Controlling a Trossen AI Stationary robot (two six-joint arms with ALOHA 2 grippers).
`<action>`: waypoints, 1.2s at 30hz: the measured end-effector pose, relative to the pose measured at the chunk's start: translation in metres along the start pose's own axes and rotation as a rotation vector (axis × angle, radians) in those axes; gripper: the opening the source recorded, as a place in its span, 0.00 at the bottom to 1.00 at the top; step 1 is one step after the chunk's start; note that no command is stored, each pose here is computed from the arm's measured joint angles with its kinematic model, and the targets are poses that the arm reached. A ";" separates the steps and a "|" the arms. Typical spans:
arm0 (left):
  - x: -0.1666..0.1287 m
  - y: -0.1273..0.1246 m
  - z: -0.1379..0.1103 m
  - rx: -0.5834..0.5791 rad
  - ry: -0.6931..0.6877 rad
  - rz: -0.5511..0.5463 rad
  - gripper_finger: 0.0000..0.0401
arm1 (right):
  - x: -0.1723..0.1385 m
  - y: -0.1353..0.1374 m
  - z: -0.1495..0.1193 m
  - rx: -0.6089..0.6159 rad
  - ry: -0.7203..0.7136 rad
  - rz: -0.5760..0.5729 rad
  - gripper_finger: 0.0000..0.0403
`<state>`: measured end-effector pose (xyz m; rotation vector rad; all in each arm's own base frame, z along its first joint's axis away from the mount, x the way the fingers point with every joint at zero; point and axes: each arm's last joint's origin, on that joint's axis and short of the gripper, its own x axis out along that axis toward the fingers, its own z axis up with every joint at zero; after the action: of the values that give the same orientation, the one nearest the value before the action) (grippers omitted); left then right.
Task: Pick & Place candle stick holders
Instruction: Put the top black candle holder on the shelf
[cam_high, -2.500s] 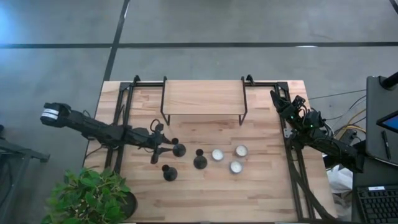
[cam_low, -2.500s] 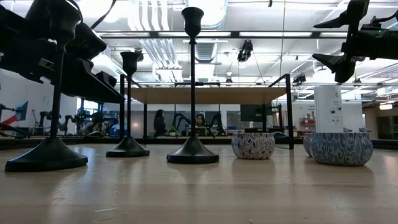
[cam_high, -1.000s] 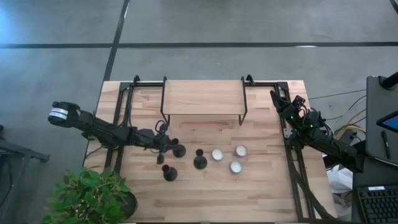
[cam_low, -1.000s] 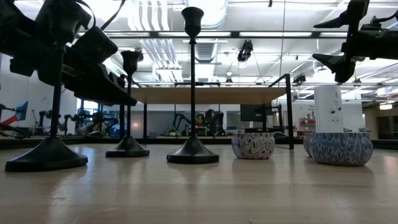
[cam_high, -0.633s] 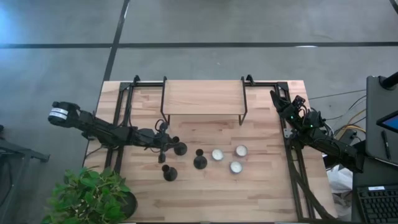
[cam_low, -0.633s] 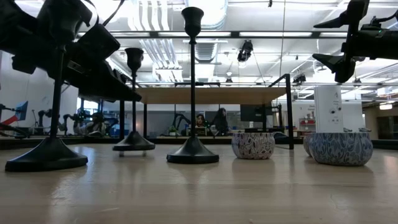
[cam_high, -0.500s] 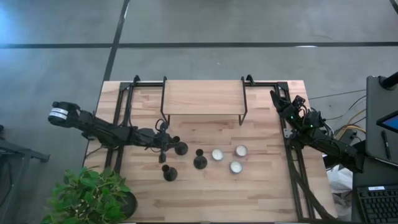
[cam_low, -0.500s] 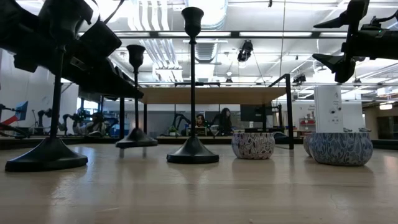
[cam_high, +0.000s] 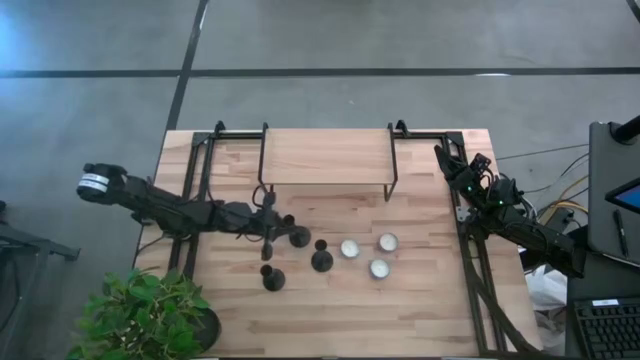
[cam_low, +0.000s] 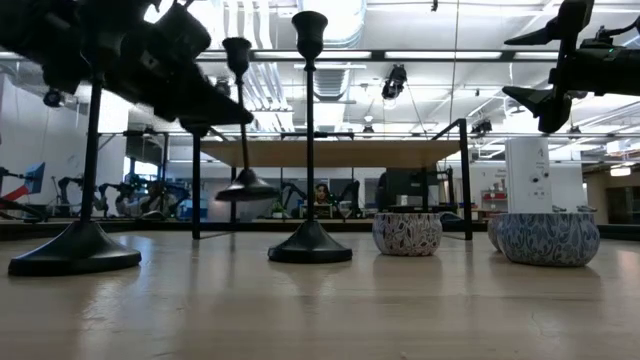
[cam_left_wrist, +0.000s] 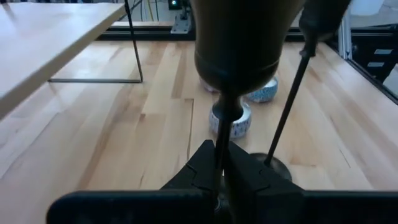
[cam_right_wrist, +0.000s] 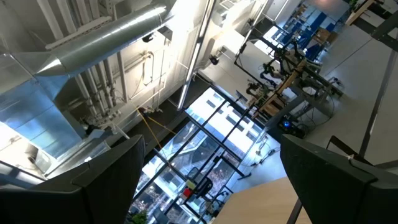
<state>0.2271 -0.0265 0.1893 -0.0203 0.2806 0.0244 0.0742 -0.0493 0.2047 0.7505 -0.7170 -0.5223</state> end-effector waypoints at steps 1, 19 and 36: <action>0.001 0.000 0.004 0.003 0.008 0.002 0.05 | 0.000 0.000 0.000 0.000 0.000 0.000 0.91; -0.004 0.012 0.085 0.121 0.024 -0.011 0.06 | 0.000 0.000 0.000 -0.001 0.001 -0.002 0.91; -0.015 0.049 0.136 0.067 0.027 0.010 0.06 | 0.000 0.000 0.000 -0.001 0.002 -0.002 0.91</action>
<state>0.2493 0.0253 0.3233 0.0473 0.3084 0.0242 0.0744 -0.0494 0.2045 0.7509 -0.7146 -0.5236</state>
